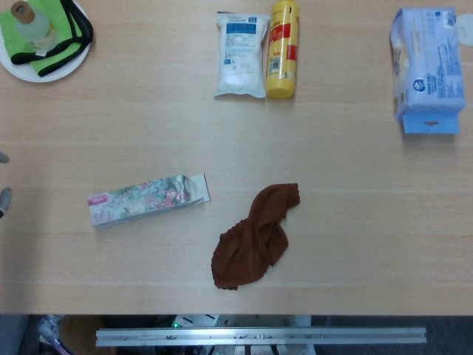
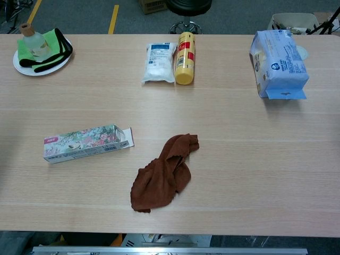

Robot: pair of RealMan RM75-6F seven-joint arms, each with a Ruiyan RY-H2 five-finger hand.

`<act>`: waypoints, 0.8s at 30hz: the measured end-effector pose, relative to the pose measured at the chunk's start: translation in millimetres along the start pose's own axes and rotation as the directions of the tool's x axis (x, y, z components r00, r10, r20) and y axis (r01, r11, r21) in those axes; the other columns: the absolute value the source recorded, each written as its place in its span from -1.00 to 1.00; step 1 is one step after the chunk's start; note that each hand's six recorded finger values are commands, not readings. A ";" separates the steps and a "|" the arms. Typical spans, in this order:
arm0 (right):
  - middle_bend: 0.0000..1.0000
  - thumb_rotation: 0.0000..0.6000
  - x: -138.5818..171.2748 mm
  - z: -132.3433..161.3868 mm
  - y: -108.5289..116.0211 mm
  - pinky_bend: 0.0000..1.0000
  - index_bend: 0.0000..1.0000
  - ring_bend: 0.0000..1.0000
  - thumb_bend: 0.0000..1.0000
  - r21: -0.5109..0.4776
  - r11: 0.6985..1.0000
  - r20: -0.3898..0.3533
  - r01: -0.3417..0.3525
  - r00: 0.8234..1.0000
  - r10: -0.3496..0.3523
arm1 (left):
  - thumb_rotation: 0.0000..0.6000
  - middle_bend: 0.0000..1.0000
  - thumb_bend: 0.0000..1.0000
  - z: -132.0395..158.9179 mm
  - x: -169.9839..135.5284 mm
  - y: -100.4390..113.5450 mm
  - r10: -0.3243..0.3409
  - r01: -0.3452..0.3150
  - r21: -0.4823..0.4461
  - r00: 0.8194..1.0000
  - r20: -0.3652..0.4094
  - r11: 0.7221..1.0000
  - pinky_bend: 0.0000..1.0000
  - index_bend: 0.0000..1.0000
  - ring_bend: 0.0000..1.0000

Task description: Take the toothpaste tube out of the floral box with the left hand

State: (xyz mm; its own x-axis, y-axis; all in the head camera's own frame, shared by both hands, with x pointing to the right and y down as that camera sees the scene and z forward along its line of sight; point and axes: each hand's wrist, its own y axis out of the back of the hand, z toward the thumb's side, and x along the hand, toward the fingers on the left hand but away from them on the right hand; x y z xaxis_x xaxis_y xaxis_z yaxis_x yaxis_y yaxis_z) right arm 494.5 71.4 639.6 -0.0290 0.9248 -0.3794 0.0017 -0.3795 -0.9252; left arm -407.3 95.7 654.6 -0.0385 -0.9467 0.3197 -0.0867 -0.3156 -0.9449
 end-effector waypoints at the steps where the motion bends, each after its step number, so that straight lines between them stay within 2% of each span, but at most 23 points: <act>1: -0.37 1.00 -0.7 0.4 -0.3 -0.37 -0.27 -0.59 -0.45 0.000 1.000 -0.003 0.000 1.000 0.000 | 1.00 -0.13 -0.38 0.1 -0.3 -0.2 0.001 -0.001 -0.003 1.000 0.000 1.000 0.02 -0.30 -0.27; 17: -0.37 1.00 -7.7 1.4 -3.0 -0.37 -0.27 -0.59 -0.45 -0.021 1.000 -0.016 -0.002 1.000 0.002 | 1.00 -0.14 -0.38 -0.7 -2.7 -3.2 -0.004 0.004 0.001 1.000 -0.011 1.000 0.02 -0.30 -0.27; 24: -0.37 1.00 -9.7 2.8 1.7 -0.37 -0.27 -0.59 -0.45 -0.027 0.999 -0.027 0.026 0.999 -0.027 | 1.00 -0.37 -0.38 7.1 -2.4 -7.4 0.013 -0.013 -0.011 1.000 0.010 1.000 0.03 -0.21 -0.29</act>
State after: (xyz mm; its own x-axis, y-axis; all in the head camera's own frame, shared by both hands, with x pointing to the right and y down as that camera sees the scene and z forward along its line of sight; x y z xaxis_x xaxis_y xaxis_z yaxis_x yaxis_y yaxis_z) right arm 492.0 61.7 641.7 -0.0024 0.9352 -0.3542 0.0283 -0.3540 -0.9348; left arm -399.5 99.9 660.3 -0.0293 -0.9515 0.3062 -0.0976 -0.3022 -0.9482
